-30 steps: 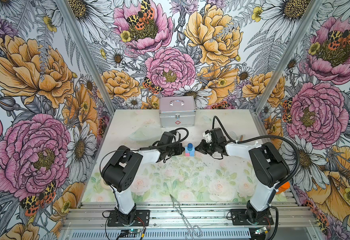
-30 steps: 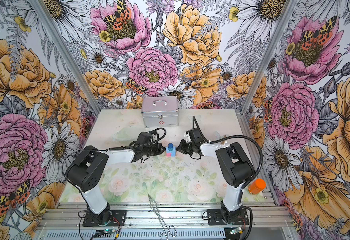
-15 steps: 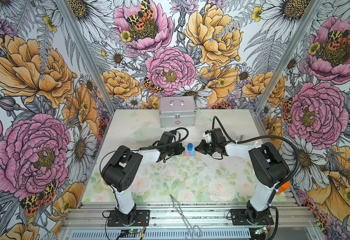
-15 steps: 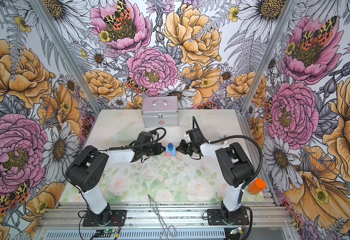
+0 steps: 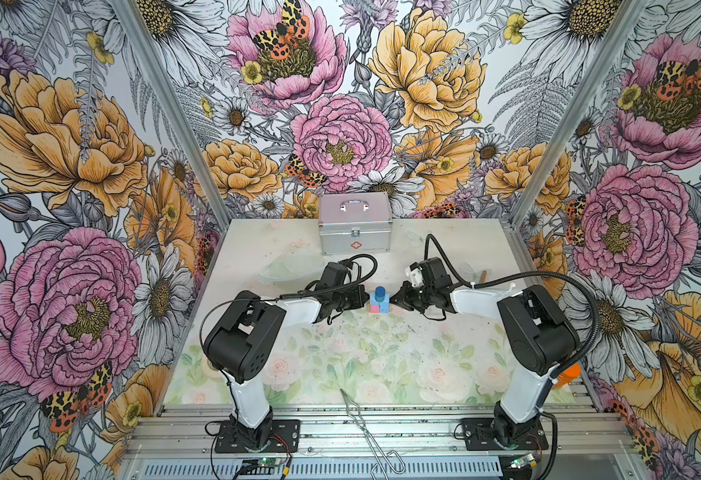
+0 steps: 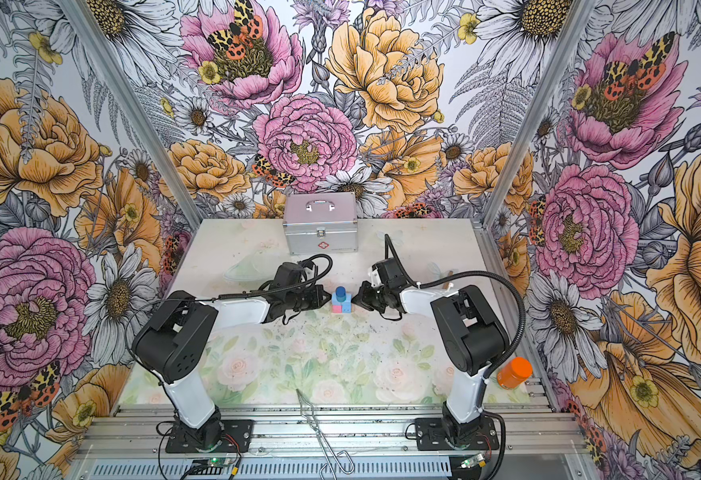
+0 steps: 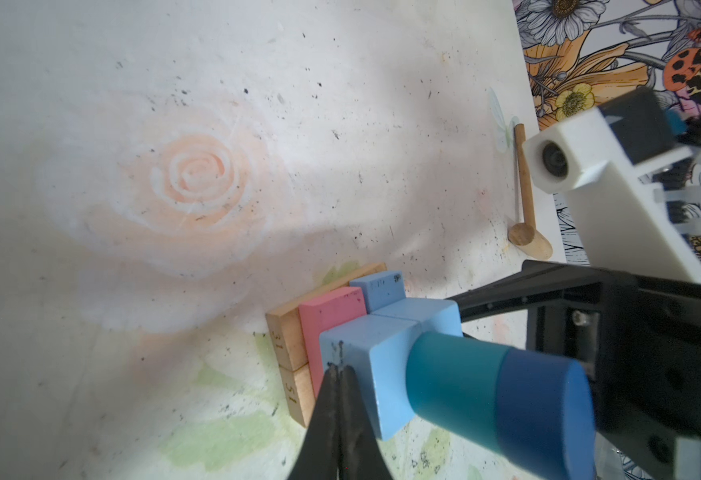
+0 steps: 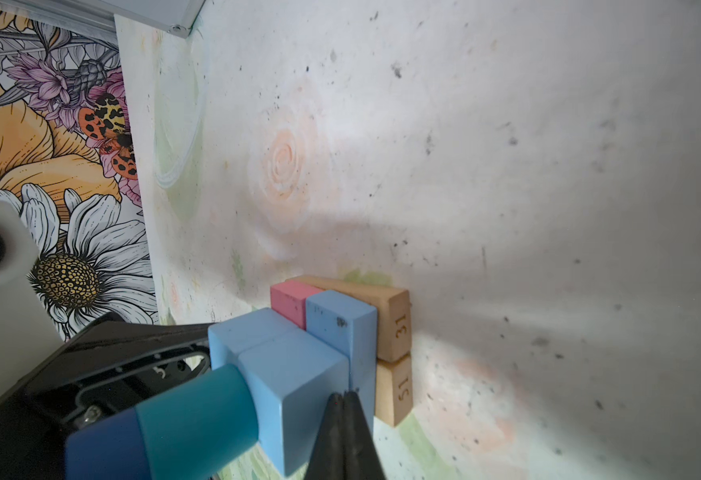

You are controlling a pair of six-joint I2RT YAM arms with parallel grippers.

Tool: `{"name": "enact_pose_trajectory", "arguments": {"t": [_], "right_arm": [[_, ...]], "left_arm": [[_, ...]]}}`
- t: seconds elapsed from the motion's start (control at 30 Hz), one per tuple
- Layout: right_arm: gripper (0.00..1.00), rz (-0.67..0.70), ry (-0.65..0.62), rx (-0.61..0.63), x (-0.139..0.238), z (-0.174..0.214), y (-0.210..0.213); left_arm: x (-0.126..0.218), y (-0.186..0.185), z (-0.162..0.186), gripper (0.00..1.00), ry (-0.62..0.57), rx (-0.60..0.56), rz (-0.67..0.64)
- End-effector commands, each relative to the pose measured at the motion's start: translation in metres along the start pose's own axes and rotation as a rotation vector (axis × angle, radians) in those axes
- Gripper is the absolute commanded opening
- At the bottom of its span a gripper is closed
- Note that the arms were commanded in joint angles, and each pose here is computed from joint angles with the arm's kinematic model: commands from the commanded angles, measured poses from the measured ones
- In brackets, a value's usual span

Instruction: Build the wood block tower

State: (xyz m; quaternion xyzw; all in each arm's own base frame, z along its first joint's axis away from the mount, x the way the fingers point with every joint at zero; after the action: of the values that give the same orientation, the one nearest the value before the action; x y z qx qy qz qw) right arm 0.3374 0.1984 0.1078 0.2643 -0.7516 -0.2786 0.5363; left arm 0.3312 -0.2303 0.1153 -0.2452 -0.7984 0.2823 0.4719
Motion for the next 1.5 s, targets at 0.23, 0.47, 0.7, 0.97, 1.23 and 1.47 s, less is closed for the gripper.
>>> {"name": "enact_pose_trajectory", "arguments": {"t": [0.23,0.47,0.7,0.97,1.23,1.47], "right_arm": [[0.00,-0.021,-0.036,0.037,0.008,-0.003,0.013],[0.00,-0.011,-0.053,0.032,0.014,-0.006,0.009],[0.00,-0.008,-0.066,0.030,0.020,-0.007,0.007],[0.00,-0.005,-0.076,0.028,0.025,-0.008,0.006],[0.00,0.020,-0.108,0.037,0.042,-0.012,0.005],[0.00,0.061,-0.180,0.052,0.078,-0.017,0.003]], "left_arm": [[-0.003,-0.008,-0.004,0.00,0.005,-0.016,0.031],[-0.001,-0.007,-0.004,0.00,0.004,-0.018,0.023],[0.000,-0.006,-0.004,0.00,0.002,-0.018,0.013],[0.003,-0.004,-0.005,0.00,-0.005,-0.021,-0.001],[0.022,0.002,-0.014,0.00,-0.052,-0.023,-0.037],[0.059,0.007,-0.026,0.00,-0.129,-0.034,-0.074]]}}
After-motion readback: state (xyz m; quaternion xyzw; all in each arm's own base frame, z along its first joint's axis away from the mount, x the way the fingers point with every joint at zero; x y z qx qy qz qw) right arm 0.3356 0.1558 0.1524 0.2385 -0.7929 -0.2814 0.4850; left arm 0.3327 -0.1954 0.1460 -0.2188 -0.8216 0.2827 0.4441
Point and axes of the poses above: each gripper's point midway between its finger pads, its own x axis back along the fingers, its own y axis along the line the jaws close on, z = x × y, the point moved 8 cm from there along x, back along the fingers, and after that the axes turned 8 degrees about x, right-handed, at the moved point
